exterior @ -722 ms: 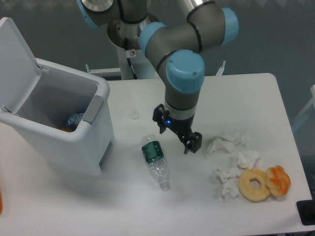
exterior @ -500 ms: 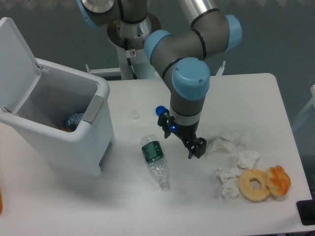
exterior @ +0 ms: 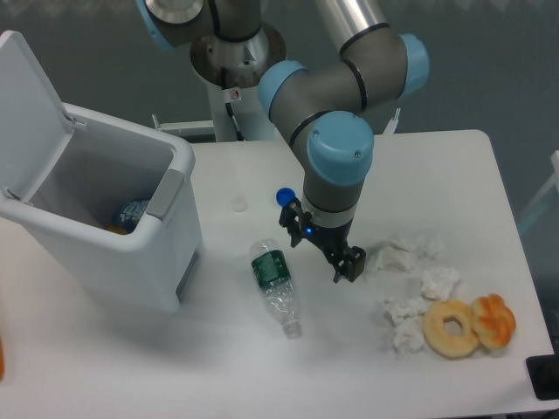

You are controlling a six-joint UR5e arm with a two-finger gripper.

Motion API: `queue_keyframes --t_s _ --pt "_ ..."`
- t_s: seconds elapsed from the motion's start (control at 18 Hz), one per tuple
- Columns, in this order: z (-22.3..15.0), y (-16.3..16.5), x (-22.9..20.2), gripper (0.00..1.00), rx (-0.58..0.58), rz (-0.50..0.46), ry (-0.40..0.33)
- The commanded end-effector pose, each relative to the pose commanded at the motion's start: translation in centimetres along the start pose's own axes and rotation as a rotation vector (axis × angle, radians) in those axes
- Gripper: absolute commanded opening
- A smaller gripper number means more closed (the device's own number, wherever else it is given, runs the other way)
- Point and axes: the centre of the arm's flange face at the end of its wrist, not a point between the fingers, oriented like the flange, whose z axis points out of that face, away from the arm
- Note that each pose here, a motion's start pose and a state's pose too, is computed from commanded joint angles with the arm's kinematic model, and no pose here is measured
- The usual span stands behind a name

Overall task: Pick up the plastic bottle
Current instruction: 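Move the open gripper over the green-labeled plastic bottle and lower it, then close the gripper around the bottle's green label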

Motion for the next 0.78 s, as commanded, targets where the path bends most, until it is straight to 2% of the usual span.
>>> queue_keyframes --t_s 0.17,0.28,0.39,0.56,0.78 --pt "0.9 0.1 0.2 1.0 -0.01 -0.124 0.015" --pt "2.1 -0.1 0.5 1.0 -0.021 -0.157 0.031" --pt "2.4 -0.5 0.5 1.0 -0.014 -0.189 0.023" --pt "5.2 -0.9 -0.4 1.0 -0.023 -0.301 0.03" --pt "7.9 -2.8 -0.7 1.0 -0.014 -0.43 0.003"
